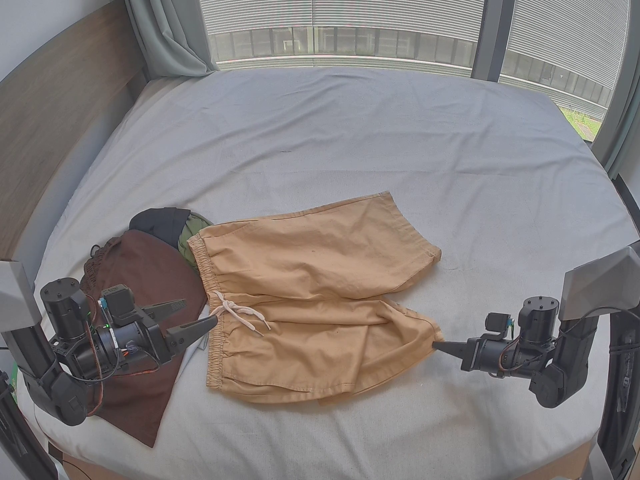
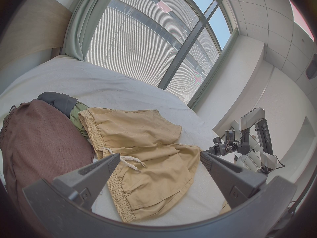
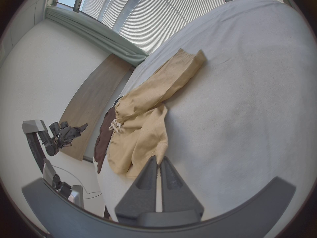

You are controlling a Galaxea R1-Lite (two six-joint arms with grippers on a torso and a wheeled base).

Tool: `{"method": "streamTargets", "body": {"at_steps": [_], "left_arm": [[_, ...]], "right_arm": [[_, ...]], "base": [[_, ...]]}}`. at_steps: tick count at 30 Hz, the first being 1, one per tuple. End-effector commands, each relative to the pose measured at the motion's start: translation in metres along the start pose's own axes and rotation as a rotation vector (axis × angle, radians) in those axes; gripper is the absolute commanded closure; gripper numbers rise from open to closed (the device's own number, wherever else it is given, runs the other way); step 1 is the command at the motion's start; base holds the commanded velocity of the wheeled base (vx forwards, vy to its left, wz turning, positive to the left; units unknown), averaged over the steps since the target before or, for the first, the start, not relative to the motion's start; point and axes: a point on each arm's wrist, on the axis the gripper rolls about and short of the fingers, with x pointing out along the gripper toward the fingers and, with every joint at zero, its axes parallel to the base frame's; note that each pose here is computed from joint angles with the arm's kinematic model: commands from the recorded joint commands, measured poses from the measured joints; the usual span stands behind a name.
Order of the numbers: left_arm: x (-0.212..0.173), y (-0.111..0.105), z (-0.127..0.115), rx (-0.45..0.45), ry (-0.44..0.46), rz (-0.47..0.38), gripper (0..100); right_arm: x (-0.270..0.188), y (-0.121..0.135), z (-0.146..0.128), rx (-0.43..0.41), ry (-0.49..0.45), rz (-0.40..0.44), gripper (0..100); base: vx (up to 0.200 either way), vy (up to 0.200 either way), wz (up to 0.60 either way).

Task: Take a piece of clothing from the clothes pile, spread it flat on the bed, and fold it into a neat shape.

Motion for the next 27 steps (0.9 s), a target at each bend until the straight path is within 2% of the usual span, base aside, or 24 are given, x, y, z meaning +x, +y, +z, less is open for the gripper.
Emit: {"method": "streamTargets", "body": {"at_steps": [1,27], "left_arm": [[0.0,0.0,0.0,-0.001,0.001,0.0,0],[0.0,0.0,0.0,0.0,0.0,0.0,0]], "right_arm": [[-0.003,-0.007,0.008,-0.004,-0.038,-0.018,100],[0.019,-0.04,0.048,-0.063,-0.232,-0.105,100]], "base": [[0.0,0.0,0.0],[0.0,0.0,0.0]]}}
